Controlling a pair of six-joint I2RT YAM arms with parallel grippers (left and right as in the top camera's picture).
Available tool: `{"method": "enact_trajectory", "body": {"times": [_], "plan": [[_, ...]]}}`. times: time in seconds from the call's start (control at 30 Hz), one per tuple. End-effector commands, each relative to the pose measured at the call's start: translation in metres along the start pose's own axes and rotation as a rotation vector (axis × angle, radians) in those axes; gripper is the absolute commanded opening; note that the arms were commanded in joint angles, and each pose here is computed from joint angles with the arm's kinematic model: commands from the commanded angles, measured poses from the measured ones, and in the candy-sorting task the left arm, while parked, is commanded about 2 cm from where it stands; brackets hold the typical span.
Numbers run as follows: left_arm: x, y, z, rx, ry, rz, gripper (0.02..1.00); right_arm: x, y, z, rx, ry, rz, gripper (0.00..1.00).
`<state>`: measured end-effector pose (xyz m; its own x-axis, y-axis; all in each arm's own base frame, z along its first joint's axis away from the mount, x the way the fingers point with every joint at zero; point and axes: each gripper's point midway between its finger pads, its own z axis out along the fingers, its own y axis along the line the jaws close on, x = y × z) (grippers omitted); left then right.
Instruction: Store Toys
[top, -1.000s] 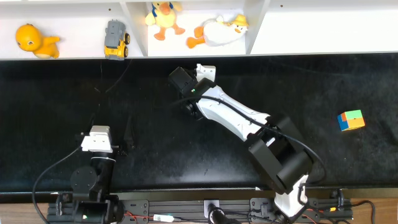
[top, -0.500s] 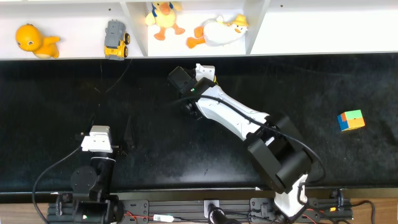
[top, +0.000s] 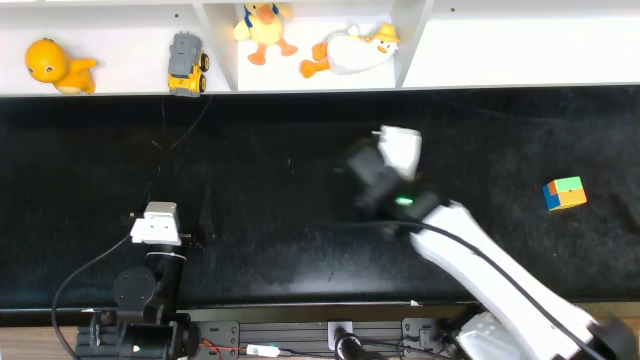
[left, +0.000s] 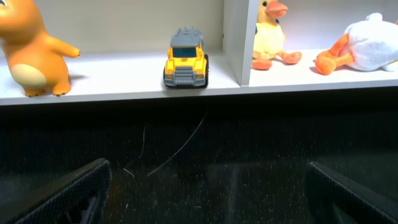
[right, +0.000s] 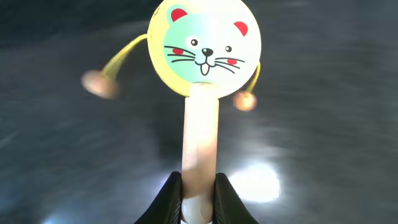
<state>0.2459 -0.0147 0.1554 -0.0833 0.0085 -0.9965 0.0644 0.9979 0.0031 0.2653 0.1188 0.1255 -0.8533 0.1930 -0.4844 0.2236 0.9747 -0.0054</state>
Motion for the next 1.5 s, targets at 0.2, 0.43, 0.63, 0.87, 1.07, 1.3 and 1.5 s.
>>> {"method": "enact_trajectory", "body": {"times": [0.2, 0.43, 0.63, 0.87, 1.07, 1.3, 1.5], "plan": [[-0.001, -0.001, -0.001, 0.008, -0.005, 0.019, 0.998, -0.074, -0.106, -0.013, 0.145, -0.051, -0.153, 0.045], [-0.001, -0.001, -0.001, 0.008, -0.005, 0.018, 0.998, -0.129, -0.105, 0.002, 0.118, -0.084, -0.345, 0.042], [-0.001, -0.001, -0.001, 0.008, -0.005, 0.019, 0.998, -0.165, -0.085, 0.032, 0.098, -0.120, -0.377, 0.042], [-0.001, -0.001, -0.001, 0.008, -0.005, 0.019, 0.998, -0.197, -0.064, 0.062, 0.059, -0.183, -0.353, 0.060], [-0.001, -0.001, -0.001, 0.008, -0.005, 0.019, 0.998, -0.219, -0.045, 0.082, -0.002, -0.231, -0.310, 0.084], [-0.001, -0.001, -0.001, 0.008, -0.005, 0.018, 0.998, -0.225, -0.041, 0.095, -0.008, -0.237, -0.281, 0.178], [-0.001, -0.001, -0.001, 0.008, -0.005, 0.018, 0.998, -0.222, -0.039, 0.095, -0.011, -0.230, -0.277, 0.270]]}}
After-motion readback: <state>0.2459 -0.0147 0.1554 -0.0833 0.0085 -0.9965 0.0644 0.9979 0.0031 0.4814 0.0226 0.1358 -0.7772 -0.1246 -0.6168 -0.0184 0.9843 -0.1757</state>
